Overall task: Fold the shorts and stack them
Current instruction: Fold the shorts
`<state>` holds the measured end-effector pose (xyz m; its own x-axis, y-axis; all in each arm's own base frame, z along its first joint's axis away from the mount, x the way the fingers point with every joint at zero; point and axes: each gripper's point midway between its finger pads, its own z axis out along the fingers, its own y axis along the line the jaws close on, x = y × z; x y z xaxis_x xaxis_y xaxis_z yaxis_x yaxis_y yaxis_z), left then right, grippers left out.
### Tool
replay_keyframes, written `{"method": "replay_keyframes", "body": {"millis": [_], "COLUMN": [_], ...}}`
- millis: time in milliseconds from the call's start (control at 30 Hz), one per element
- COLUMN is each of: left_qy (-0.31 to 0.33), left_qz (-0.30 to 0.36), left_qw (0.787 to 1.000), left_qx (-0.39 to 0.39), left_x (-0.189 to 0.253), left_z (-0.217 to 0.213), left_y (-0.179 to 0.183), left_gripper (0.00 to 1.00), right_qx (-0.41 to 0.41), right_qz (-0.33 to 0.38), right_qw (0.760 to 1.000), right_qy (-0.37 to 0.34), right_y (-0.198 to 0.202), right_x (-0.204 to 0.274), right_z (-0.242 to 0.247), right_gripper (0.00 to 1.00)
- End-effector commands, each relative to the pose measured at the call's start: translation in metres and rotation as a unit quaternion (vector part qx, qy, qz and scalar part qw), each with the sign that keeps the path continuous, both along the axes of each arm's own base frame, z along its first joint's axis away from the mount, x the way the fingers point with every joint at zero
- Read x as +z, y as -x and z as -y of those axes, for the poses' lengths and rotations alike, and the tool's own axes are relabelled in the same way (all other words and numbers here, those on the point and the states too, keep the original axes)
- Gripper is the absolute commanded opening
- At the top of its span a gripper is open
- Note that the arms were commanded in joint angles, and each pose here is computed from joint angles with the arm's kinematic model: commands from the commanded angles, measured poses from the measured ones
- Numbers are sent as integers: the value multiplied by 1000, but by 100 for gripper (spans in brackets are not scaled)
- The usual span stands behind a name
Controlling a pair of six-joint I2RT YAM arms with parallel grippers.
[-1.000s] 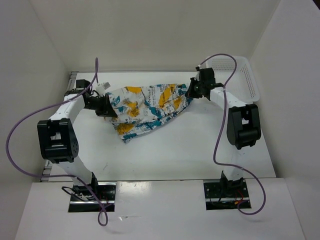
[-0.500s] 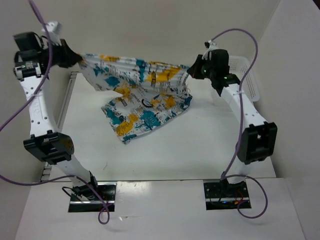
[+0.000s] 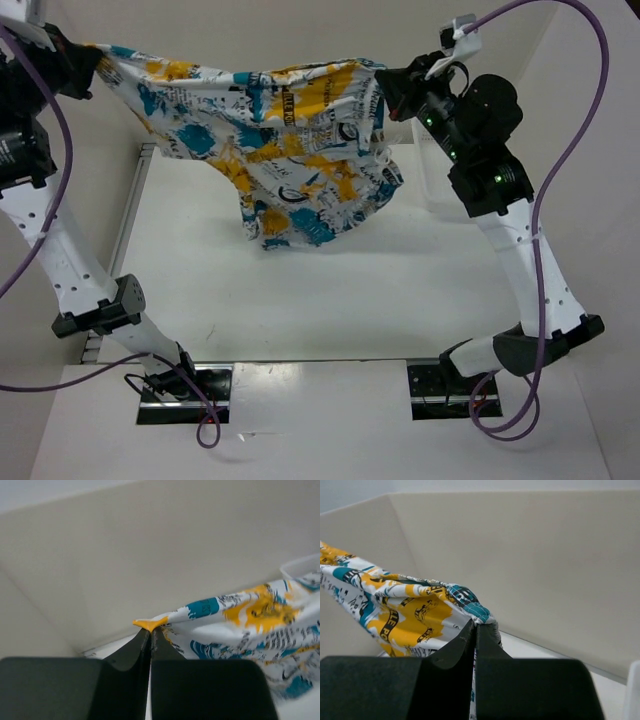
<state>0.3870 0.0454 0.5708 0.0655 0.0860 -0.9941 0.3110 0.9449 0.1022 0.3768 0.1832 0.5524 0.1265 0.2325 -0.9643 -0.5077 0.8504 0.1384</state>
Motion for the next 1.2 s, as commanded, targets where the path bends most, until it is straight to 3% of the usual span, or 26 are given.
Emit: {"method": "replay_keyframes", "body": {"millis": [0, 267, 533, 633, 733, 967, 1167], "left_qy": [-34, -43, -40, -41, -35, -3, 10], "left_qz": [91, 175, 204, 199, 159, 57, -35], "left_qw": [993, 971, 956, 958, 971, 990, 996], "left_qx": [66, 159, 207, 200, 176, 128, 82], "left_x": [60, 107, 119, 110, 73, -26, -134], "left_z": [-6, -31, -56, -64, -77, -55, -3], "left_y": [39, 55, 46, 24, -32, -145, -228], "left_gripper": [0, 0, 0, 0, 0, 0, 0], "right_qx": [-21, 49, 66, 60, 38, -7, -49], "right_qz": [61, 96, 76, 71, 54, -13, -107], "right_qw": [998, 994, 994, 995, 998, 1000, 993], "right_qy": [3, -19, -29, -28, -11, 2, -10], "right_y": [35, 102, 102, 99, 74, -11, -106], "right_x": [46, 86, 79, 76, 58, 4, -99], "right_z": [1, -46, -56, -56, -68, -70, -47], "right_gripper": [0, 0, 0, 0, 0, 0, 0]}}
